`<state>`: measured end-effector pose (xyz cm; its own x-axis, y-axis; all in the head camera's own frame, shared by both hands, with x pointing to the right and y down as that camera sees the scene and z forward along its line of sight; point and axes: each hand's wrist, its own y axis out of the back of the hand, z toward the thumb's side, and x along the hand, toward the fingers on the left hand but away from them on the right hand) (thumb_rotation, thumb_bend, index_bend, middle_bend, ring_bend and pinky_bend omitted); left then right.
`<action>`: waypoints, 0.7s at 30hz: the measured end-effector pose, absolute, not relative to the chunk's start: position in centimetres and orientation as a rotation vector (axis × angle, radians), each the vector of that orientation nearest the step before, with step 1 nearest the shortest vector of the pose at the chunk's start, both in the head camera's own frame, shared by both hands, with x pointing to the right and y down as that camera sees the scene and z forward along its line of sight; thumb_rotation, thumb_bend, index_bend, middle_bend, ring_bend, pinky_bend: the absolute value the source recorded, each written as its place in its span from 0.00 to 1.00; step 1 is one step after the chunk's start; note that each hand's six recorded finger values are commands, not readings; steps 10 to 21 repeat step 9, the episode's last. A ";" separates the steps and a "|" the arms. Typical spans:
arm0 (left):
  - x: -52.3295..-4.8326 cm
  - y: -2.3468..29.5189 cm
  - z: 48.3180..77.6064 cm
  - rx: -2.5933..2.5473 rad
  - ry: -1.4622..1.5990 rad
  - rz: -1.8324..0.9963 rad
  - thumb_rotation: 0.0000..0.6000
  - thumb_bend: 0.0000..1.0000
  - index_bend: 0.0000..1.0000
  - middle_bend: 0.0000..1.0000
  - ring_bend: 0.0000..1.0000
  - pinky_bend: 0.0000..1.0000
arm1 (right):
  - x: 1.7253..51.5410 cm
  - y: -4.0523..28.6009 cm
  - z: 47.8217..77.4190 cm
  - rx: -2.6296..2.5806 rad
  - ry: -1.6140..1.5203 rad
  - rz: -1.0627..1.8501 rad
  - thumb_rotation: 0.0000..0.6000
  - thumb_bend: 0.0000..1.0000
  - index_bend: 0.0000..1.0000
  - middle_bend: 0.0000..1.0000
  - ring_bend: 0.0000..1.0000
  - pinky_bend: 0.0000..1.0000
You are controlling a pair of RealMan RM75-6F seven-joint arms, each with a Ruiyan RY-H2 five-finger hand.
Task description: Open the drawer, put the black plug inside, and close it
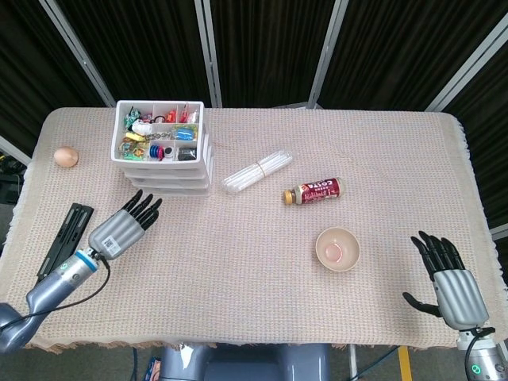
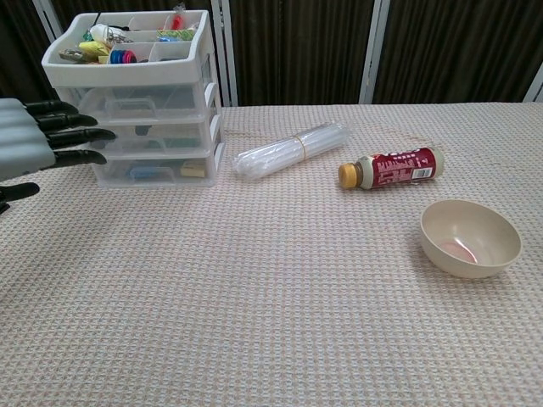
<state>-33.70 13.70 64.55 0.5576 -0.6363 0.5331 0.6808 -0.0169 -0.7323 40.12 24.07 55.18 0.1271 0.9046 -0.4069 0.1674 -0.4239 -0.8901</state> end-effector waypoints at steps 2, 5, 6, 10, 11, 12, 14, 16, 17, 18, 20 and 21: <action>-34.5 14.8 62.8 -1.232 0.053 -1.064 1.00 0.28 0.10 0.00 0.00 0.05 | 40.1 24.0 55.2 -1.710 -1.047 1.353 1.00 0.08 0.02 0.00 0.00 0.00; -36.0 16.6 60.2 -1.284 0.213 -1.110 1.00 0.17 0.04 0.00 0.00 0.02 | 40.1 24.0 55.2 -1.707 -1.050 1.354 1.00 0.08 0.02 0.00 0.00 0.00; -36.5 17.2 59.5 -1.300 0.265 -1.128 1.00 0.14 0.01 0.00 0.00 0.01 | 40.1 24.0 55.2 -1.706 -1.050 1.353 1.00 0.08 0.02 0.00 0.00 0.00; -38.2 19.2 57.4 -1.363 0.447 -1.202 1.00 0.11 0.00 0.00 0.00 0.00 | 40.0 24.0 55.2 -1.707 -1.050 1.351 1.00 0.08 0.02 0.00 0.00 0.00; -38.2 19.2 57.4 -1.363 0.447 -1.202 1.00 0.11 0.00 0.00 0.00 0.00 | 40.0 24.0 55.2 -1.707 -1.050 1.351 1.00 0.08 0.02 0.00 0.00 0.00; -38.2 19.2 57.4 -1.363 0.447 -1.202 1.00 0.11 0.00 0.00 0.00 0.00 | 40.0 24.0 55.2 -1.707 -1.050 1.351 1.00 0.08 0.02 0.00 0.00 0.00; -38.2 19.2 57.4 -1.363 0.447 -1.202 1.00 0.11 0.00 0.00 0.00 0.00 | 40.0 24.0 55.2 -1.707 -1.050 1.351 1.00 0.08 0.02 0.00 0.00 0.00; -38.2 19.2 57.4 -1.363 0.447 -1.202 1.00 0.11 0.00 0.00 0.00 0.00 | 40.0 24.0 55.2 -1.707 -1.050 1.351 1.00 0.08 0.02 0.00 0.00 0.00; -38.2 19.2 57.4 -1.363 0.447 -1.202 1.00 0.11 0.00 0.00 0.00 0.00 | 40.0 24.0 55.2 -1.707 -1.050 1.351 1.00 0.08 0.02 0.00 0.00 0.00; -38.2 19.2 57.4 -1.363 0.447 -1.202 1.00 0.11 0.00 0.00 0.00 0.00 | 40.0 24.0 55.2 -1.707 -1.050 1.351 1.00 0.08 0.02 0.00 0.00 0.00; -38.2 19.2 57.4 -1.363 0.447 -1.202 1.00 0.11 0.00 0.00 0.00 0.00 | 40.0 24.0 55.2 -1.707 -1.050 1.351 1.00 0.08 0.02 0.00 0.00 0.00; -38.2 19.2 57.4 -1.363 0.447 -1.202 1.00 0.11 0.00 0.00 0.00 0.00 | 40.0 24.0 55.2 -1.707 -1.050 1.351 1.00 0.08 0.02 0.00 0.00 0.00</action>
